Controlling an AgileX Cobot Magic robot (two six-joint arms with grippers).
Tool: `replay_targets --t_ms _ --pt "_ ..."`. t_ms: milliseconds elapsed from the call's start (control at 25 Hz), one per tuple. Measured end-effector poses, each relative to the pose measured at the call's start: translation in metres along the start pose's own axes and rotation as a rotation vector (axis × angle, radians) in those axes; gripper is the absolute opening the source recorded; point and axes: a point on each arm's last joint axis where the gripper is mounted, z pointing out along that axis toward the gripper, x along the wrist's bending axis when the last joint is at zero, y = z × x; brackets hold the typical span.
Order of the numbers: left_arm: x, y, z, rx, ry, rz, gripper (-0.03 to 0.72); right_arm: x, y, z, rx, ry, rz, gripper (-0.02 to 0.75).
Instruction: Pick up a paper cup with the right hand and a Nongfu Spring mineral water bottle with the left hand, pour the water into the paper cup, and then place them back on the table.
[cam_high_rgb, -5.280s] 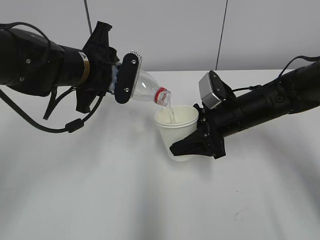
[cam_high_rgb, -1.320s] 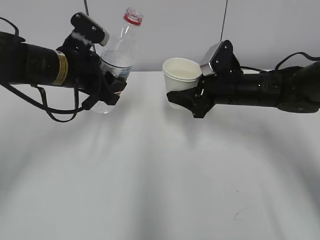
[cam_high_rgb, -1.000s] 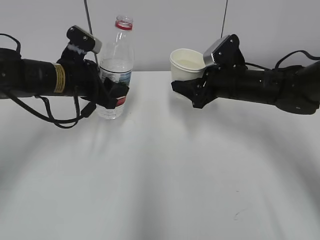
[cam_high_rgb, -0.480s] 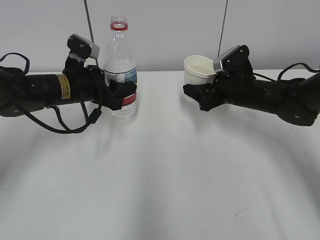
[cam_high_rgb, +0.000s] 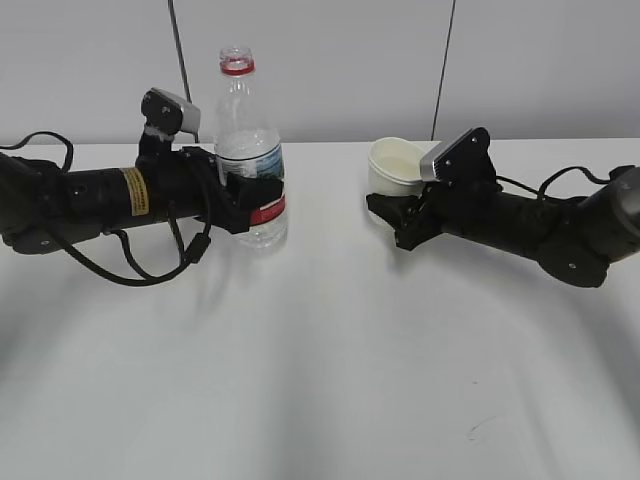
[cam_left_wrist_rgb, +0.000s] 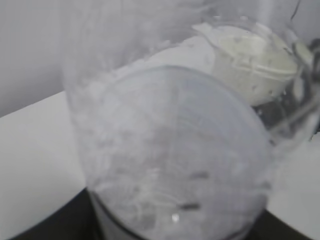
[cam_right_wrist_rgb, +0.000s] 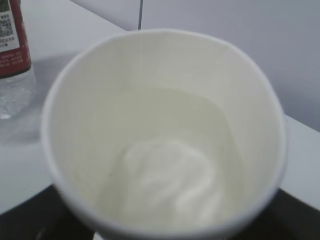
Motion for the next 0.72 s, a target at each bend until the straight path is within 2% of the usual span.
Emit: replay_targets --t_ms 360,720 --pt "-0.004 -0.022 0.008 0.002 -0.082 -0.012 0.331 0.003 -0.018 0.004 -0.006 -0.01 0.038 0.477" --pt "-0.005 -0.024 0.008 0.012 -0.087 0.001 0.331 0.007 -0.036 0.006 -0.005 -0.009 0.076 0.477"
